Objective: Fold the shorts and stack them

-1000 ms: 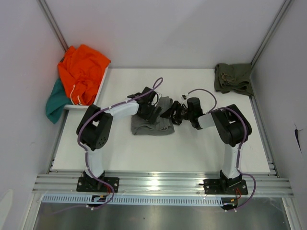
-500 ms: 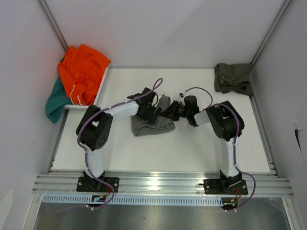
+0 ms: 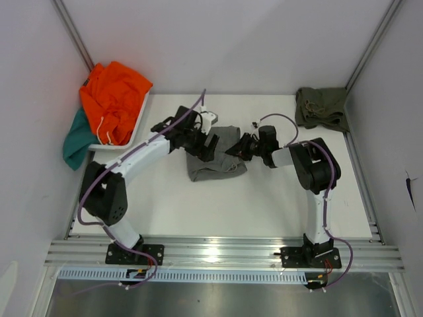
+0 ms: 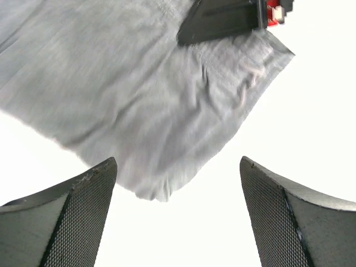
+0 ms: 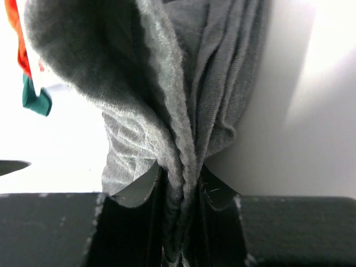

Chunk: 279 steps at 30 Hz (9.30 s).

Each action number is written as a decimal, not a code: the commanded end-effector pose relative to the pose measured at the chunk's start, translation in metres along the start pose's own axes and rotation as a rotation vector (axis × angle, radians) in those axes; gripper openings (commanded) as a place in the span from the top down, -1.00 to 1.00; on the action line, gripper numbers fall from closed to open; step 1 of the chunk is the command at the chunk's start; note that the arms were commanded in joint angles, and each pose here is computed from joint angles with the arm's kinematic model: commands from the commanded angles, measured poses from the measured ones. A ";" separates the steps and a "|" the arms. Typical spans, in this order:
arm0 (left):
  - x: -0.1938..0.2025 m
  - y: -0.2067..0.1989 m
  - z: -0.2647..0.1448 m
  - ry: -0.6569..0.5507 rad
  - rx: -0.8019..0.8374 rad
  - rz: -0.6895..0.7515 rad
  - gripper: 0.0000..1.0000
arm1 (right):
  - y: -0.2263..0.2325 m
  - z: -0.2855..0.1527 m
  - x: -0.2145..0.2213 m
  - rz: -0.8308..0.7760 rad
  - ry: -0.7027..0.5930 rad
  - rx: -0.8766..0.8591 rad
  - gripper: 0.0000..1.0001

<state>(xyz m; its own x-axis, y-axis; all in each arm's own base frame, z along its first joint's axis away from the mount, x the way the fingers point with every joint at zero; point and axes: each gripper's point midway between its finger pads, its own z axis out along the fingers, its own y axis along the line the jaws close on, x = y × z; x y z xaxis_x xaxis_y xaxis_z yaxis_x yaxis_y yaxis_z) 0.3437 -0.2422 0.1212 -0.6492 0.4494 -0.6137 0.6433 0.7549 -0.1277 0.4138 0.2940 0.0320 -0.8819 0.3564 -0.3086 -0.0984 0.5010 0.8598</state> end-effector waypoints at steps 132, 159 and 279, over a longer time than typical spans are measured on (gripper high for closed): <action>0.045 0.024 -0.015 0.079 0.119 -0.067 -0.84 | -0.111 -0.432 -0.439 -0.029 -0.894 0.575 1.00; 0.052 0.023 -0.007 0.104 0.139 -0.071 -0.83 | -0.195 -0.376 -0.450 -0.062 -0.886 0.681 0.92; 0.053 0.013 -0.016 0.083 0.182 -0.044 -0.84 | -0.238 -0.365 -0.379 -0.101 -0.674 1.094 1.00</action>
<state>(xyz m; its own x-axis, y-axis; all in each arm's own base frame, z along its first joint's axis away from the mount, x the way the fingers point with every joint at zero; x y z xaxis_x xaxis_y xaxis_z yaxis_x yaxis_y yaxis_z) 0.3071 -0.1982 0.0860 -0.7429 0.4589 -0.4874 0.6373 0.7076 -0.3052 0.6002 -0.2340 0.1069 -0.4451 0.4900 -0.7495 0.5208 0.8225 0.2286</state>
